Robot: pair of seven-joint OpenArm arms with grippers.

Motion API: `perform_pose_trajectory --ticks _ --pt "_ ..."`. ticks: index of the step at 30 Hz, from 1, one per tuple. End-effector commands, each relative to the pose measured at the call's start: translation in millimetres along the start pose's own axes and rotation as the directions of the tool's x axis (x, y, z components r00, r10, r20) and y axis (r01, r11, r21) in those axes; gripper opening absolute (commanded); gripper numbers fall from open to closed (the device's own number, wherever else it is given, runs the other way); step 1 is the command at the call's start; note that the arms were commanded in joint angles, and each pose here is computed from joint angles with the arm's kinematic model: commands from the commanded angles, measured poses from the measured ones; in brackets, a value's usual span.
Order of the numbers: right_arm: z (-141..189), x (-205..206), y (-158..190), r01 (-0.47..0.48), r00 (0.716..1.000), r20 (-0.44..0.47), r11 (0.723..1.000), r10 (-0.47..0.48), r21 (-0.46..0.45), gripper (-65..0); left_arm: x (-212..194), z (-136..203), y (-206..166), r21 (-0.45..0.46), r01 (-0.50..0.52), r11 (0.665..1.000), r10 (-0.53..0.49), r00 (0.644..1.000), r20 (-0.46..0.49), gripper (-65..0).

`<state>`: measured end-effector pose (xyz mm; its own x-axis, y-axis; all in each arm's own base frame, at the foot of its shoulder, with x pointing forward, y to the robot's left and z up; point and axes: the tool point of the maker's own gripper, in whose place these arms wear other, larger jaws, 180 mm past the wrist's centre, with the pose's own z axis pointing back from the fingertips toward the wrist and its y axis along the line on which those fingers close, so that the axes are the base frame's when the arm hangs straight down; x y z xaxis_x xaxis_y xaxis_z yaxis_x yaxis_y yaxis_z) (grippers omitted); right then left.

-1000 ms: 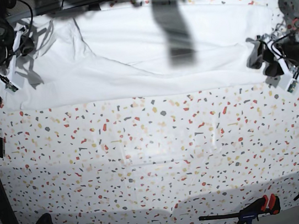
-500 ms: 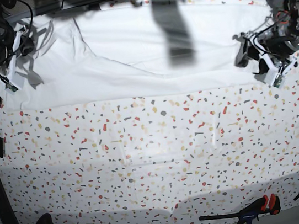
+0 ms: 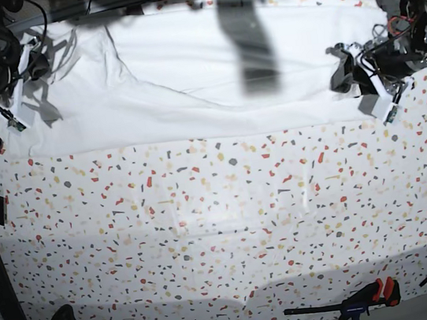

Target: Fold the T-shirt properly

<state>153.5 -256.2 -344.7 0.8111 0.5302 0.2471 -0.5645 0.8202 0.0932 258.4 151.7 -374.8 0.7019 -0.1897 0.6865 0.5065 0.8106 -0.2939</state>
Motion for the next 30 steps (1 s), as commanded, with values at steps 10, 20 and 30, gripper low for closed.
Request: perform_pose_trajectory --ticks 10,20,30 --pt "6 3 -5 -0.022 1.0 0.003 1.0 0.022 -0.02 -65.0 4 5 0 -0.013 0.018 1.0 -0.018 1.0 -0.018 -54.1" --pt "6 2 -6 -0.023 1.0 0.001 0.999 0.023 -0.023 -65.0 5 12 -32 -0.163 -0.027 0.986 0.018 0.998 -0.058 -65.0" --pt "7 -5 -17 -0.028 0.999 -0.043 0.996 0.024 -0.084 -65.0 -3 25 -46 -0.166 0.081 0.983 -0.11 0.978 -0.176 -65.0"
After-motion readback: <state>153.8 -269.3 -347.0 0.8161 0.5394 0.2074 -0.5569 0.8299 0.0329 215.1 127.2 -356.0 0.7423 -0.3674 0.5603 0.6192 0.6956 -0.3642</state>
